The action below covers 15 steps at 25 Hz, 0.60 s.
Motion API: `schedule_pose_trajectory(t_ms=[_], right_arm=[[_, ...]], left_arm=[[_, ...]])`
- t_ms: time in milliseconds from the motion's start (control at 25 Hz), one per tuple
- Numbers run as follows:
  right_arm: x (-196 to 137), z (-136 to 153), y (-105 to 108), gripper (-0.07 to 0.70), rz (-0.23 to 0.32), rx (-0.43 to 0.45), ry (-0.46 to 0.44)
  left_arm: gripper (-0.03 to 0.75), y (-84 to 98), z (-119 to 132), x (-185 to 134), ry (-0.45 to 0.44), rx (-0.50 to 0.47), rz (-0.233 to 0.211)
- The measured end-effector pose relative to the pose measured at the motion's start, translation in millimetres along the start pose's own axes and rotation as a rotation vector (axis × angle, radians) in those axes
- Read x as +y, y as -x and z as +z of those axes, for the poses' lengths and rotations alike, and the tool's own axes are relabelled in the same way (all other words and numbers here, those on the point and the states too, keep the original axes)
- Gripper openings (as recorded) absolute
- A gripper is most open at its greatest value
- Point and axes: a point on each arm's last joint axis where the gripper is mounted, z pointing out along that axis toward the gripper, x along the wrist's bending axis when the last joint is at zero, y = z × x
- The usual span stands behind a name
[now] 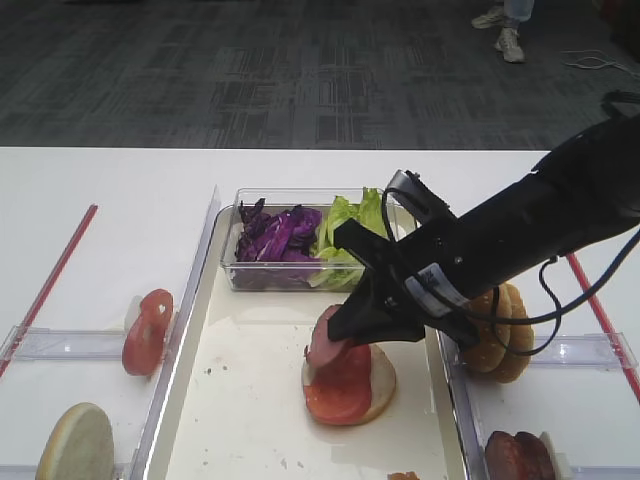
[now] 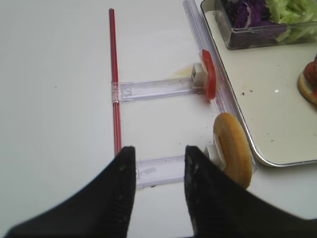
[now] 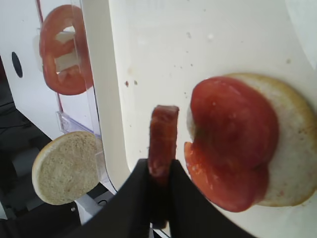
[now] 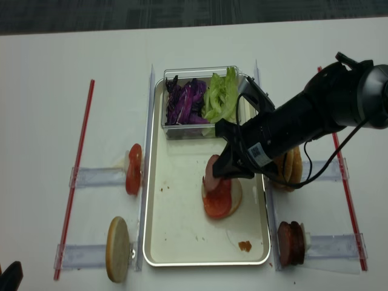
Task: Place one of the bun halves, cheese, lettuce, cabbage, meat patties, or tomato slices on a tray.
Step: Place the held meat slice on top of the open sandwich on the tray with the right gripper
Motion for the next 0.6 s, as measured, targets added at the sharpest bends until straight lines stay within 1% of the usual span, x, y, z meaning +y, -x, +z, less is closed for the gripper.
schedule_pose_trajectory(t_ms=[80,320,600], right_arm=[[0.0,1.4,1.5,0.099,0.002,-0.002,-0.006],[0.5,13.3,14.2,0.099,0.041,-0.013,-0.053],[0.4,13.6,14.6,0.099,0.04,-0.011,-0.057]], left_arm=[[0.234,0.0,0.0,0.0,0.0,0.0,0.0],[0.234,0.0,0.0,0.0,0.0,0.0,0.0],[0.234,0.0,0.0,0.0,0.0,0.0,0.0]])
